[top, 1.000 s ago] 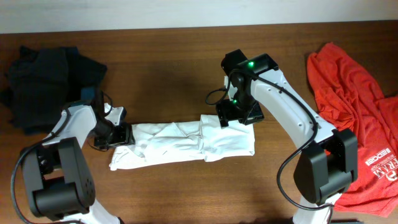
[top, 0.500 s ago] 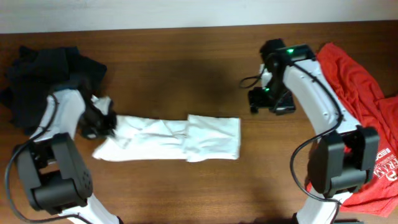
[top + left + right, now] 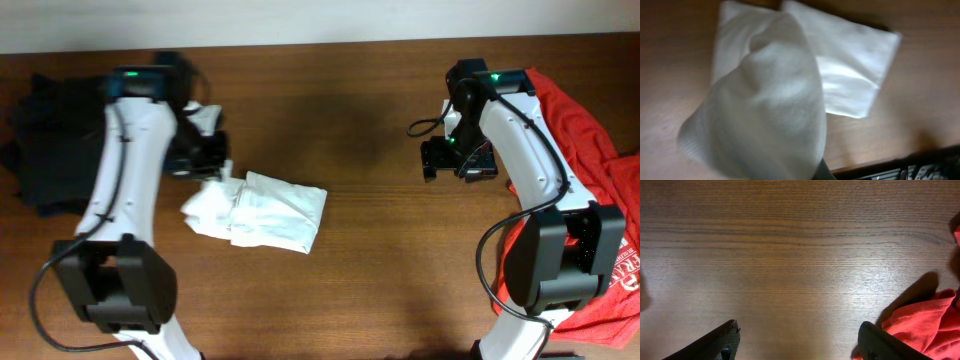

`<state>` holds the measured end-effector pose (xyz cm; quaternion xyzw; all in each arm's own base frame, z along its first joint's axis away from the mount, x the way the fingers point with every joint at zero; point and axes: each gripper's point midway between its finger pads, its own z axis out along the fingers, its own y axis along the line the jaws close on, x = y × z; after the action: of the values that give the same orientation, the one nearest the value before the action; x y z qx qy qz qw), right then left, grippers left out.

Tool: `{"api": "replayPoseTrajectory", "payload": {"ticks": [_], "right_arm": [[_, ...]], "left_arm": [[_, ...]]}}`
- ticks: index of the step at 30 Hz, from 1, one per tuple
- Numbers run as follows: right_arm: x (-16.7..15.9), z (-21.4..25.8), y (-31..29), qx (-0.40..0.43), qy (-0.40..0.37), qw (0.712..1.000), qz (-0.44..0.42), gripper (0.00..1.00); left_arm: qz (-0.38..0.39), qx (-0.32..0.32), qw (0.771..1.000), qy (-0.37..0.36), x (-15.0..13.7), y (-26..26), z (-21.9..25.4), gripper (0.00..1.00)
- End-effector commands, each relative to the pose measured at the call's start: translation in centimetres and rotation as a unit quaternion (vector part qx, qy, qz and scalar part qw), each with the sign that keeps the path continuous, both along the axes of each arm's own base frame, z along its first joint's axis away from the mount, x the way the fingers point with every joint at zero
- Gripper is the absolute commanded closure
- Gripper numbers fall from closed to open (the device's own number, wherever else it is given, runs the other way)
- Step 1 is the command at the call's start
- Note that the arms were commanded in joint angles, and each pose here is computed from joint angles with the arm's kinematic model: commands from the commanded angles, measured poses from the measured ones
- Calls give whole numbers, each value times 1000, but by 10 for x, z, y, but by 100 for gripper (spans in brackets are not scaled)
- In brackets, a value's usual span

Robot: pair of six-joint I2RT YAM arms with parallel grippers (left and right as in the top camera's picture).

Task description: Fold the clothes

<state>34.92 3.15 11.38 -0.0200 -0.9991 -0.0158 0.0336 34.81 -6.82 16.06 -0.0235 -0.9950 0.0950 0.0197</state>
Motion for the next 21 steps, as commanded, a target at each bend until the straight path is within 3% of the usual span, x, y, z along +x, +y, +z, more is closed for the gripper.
{"api": "replayPoseTrajectory", "payload": {"ticks": [1, 7, 13, 14, 15, 16, 21], "right_arm": [[0, 3, -3, -8, -1, 1000, 2, 21], [-2, 3, -3, -8, 3, 1000, 2, 21], [-3, 3, -3, -8, 5, 1000, 2, 21], [-3, 3, -3, -8, 5, 1000, 2, 21], [-3, 3, -3, -8, 5, 1000, 2, 21], [-3, 3, -3, -8, 5, 1000, 2, 21], [-4, 3, 6, 16, 6, 1000, 4, 19]], "left_arm": [[-55, -10, 998, -5, -9, -48, -2, 95], [-111, 8, 993, 29, -33, -78, -47, 94], [-133, 6, 991, 26, -33, -95, -62, 94], [-137, 6, 990, 28, -34, -98, -64, 90], [-141, 6, 990, 27, -33, -101, -67, 80], [-146, 5, 989, 22, -31, -106, -70, 52], [-129, -5, 991, -39, 3, -104, -48, 51]]}}
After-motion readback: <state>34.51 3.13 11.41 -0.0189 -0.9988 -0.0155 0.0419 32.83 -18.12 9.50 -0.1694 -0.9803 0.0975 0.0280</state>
